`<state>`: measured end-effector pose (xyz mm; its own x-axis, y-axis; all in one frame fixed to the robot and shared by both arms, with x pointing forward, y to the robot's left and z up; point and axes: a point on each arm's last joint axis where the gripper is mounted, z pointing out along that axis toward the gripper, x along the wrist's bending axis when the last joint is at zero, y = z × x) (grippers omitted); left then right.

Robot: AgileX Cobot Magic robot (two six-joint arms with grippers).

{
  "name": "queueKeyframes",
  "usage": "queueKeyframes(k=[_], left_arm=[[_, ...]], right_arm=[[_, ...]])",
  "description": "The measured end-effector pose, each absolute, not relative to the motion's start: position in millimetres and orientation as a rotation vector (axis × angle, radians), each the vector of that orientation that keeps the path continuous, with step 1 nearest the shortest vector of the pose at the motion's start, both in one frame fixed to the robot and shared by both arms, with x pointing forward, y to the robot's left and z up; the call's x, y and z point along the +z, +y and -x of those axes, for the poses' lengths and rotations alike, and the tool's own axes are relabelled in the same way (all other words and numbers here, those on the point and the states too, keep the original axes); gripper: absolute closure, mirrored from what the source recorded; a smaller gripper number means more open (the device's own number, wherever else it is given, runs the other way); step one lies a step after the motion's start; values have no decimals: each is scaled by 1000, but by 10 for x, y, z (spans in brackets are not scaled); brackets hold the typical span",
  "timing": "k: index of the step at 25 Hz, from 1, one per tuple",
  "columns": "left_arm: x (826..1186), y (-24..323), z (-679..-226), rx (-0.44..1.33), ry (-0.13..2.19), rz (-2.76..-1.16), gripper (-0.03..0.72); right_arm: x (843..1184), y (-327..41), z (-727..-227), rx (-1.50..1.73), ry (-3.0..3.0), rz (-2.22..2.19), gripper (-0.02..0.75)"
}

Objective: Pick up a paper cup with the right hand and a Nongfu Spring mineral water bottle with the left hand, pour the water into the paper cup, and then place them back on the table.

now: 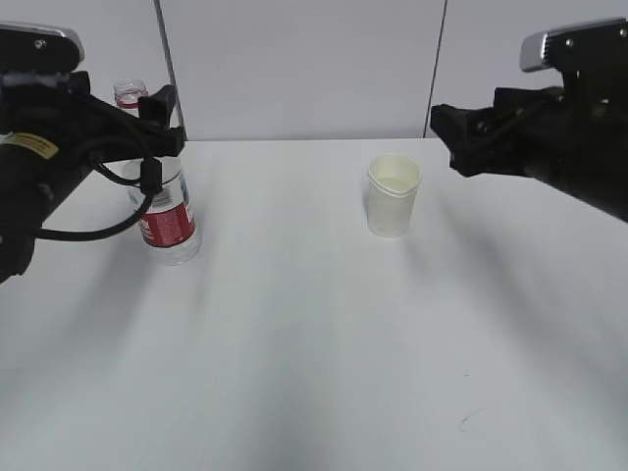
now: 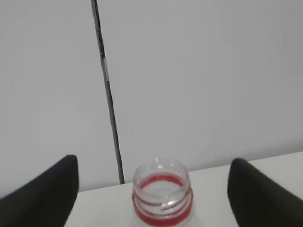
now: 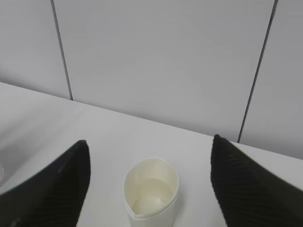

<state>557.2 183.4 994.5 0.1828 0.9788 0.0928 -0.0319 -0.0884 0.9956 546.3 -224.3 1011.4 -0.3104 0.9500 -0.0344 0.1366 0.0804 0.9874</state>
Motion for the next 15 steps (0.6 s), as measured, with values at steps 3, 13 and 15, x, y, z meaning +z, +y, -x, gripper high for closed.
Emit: queueKeyframes(k=[3, 13, 15], left_arm=[[10076, 1847, -5527, 1139, 1005, -1337, 102], [10704, 1776, -5644, 1095, 1027, -1373, 102], [10844, 1746, -5674, 1079, 1023, -1406, 102]], right_arm=[[10246, -2237, -5544, 1293, 1584, -1118, 146], [10721, -2242, -5824, 1141, 1659, -1220, 147], [10843, -2252, -5864, 1097, 1680, -1252, 147]])
